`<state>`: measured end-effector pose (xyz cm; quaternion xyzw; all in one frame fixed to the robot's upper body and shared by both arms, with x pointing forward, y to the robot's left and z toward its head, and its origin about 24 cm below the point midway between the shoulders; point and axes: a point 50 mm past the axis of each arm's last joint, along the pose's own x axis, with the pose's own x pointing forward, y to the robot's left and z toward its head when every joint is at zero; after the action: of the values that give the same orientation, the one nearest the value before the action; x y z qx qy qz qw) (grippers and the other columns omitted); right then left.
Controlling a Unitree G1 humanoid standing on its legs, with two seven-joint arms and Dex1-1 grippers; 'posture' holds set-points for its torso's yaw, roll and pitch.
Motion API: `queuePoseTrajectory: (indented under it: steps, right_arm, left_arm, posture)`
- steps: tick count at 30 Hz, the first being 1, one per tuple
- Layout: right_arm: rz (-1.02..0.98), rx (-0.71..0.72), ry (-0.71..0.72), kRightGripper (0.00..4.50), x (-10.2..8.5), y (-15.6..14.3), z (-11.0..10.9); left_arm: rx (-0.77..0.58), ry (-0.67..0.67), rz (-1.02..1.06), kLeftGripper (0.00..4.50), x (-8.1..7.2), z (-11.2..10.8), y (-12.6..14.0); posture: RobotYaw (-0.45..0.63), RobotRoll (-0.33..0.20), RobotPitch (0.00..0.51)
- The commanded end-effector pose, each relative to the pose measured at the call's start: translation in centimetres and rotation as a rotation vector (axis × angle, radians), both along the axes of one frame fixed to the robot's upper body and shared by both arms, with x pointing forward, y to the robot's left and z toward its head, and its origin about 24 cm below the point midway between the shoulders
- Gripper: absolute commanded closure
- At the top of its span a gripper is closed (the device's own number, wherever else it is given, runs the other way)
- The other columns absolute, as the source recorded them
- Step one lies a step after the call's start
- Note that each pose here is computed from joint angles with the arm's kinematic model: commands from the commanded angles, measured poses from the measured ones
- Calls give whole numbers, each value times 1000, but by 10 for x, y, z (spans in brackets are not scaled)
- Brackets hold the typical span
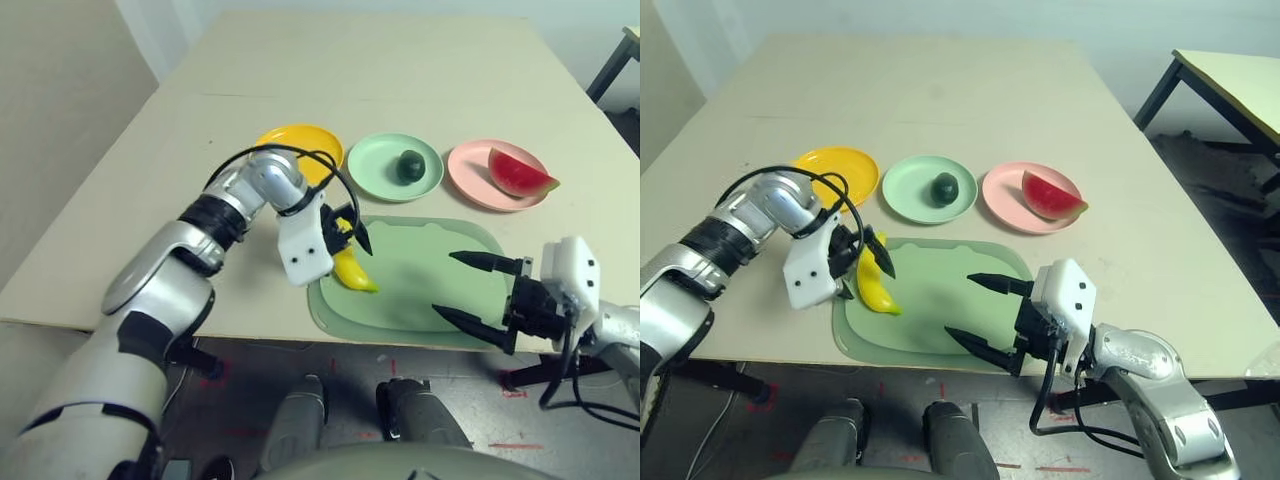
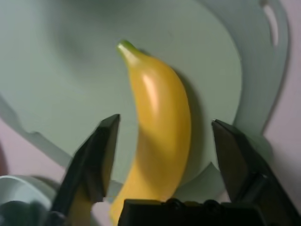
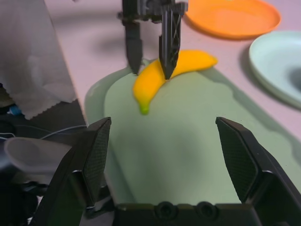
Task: Place the fruits into color-matched plates.
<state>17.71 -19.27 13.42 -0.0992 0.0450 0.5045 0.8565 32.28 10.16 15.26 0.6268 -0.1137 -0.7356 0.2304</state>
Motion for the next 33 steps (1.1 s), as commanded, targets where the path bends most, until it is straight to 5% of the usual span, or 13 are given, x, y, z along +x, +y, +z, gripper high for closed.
queuePoseTrajectory:
  steps: [1, 5, 18, 26, 33]
  right_arm:
    - [-60, 14, -16, 0, -3, -6, 6]
    - [-130, 49, -51, 0, -3, -11, 10]
    - [-148, 58, -67, 0, -19, -29, 6]
    - [-139, 52, -91, 0, -11, -23, 4]
    - [-166, 93, -94, 0, -5, -15, 6]
  left_arm:
    - [29, -12, 11, 1579, 3, -7, 1]
    - [37, -29, 26, 2852, 7, -6, 3]
    - [-107, -34, 237, 2852, 27, 36, 16]
    - [-357, -11, 715, 2852, 55, 62, 56]
    - [-321, -286, 918, 2852, 69, 55, 88]
  posture:
    - [-196, 0, 106]
    - [-192, 0, 108]
    - [-198, 0, 114]
    - [-182, 0, 116]
    - [-160, 0, 123]
